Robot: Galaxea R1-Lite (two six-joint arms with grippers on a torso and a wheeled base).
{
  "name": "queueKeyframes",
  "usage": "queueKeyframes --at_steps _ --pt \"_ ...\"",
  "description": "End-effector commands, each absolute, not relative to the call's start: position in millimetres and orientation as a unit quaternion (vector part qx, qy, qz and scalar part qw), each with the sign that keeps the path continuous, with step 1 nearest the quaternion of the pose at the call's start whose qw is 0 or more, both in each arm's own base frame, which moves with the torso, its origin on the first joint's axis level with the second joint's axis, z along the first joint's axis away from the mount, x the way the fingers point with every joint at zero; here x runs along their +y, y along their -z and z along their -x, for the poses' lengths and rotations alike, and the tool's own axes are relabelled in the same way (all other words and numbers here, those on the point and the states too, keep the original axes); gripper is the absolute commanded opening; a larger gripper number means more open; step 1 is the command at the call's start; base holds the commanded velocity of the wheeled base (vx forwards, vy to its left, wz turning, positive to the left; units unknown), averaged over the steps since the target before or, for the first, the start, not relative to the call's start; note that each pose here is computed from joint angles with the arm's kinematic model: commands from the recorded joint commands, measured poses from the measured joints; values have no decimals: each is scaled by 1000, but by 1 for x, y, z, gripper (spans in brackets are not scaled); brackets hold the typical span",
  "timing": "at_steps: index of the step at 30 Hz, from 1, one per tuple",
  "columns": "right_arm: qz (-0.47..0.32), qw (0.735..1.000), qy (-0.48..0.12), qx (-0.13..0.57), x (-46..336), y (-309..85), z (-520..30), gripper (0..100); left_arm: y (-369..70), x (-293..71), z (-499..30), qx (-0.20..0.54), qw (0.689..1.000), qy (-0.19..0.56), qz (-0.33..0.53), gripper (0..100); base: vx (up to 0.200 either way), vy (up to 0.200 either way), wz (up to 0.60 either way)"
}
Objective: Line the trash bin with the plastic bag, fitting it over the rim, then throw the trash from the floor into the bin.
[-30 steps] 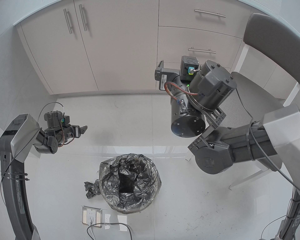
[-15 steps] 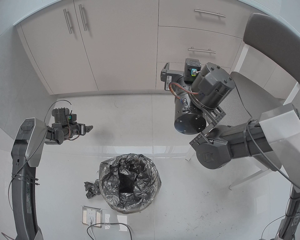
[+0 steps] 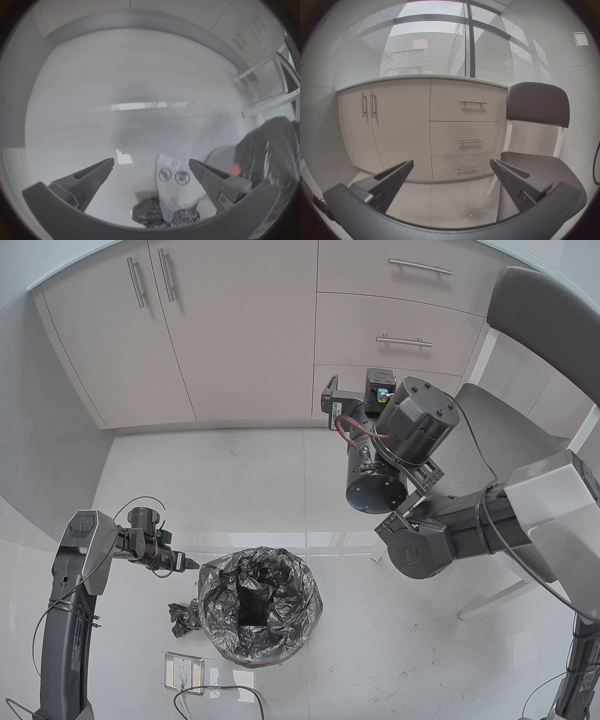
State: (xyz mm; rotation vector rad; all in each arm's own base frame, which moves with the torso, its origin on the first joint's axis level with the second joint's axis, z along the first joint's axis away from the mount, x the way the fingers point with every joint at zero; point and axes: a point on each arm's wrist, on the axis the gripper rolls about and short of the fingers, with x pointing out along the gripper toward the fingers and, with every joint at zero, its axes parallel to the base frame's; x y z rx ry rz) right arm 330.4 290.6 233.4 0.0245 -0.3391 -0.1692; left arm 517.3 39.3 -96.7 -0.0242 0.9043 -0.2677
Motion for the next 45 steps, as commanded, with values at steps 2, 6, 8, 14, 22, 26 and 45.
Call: queueKeyframes --at_steps 2,6,8,14,22,26,45 --pt "-8 983 85 -165 292 -228 -333 100 131 37 -505 488 862 138 18 100 0 0 0" --pt "-9 982 86 -166 291 -229 -333 100 139 35 -496 527 837 146 21 100 0 0 0" --pt "-9 982 86 -165 291 -229 -333 100 141 35 -495 532 833 150 18 100 0 0 0" --pt "-9 982 86 -165 291 -229 -333 100 160 28 -488 541 817 199 -16 100 0 0 0" --pt "-4 983 85 -161 293 -224 -335 100 204 24 -465 590 774 229 35 100 0 0 0" --pt "2 984 87 -157 293 -218 -339 100 208 20 -460 607 755 237 69 100 0 0 0" --pt "0 984 88 -158 293 -218 -338 100 189 63 -449 690 720 59 43 100 0 0 0"
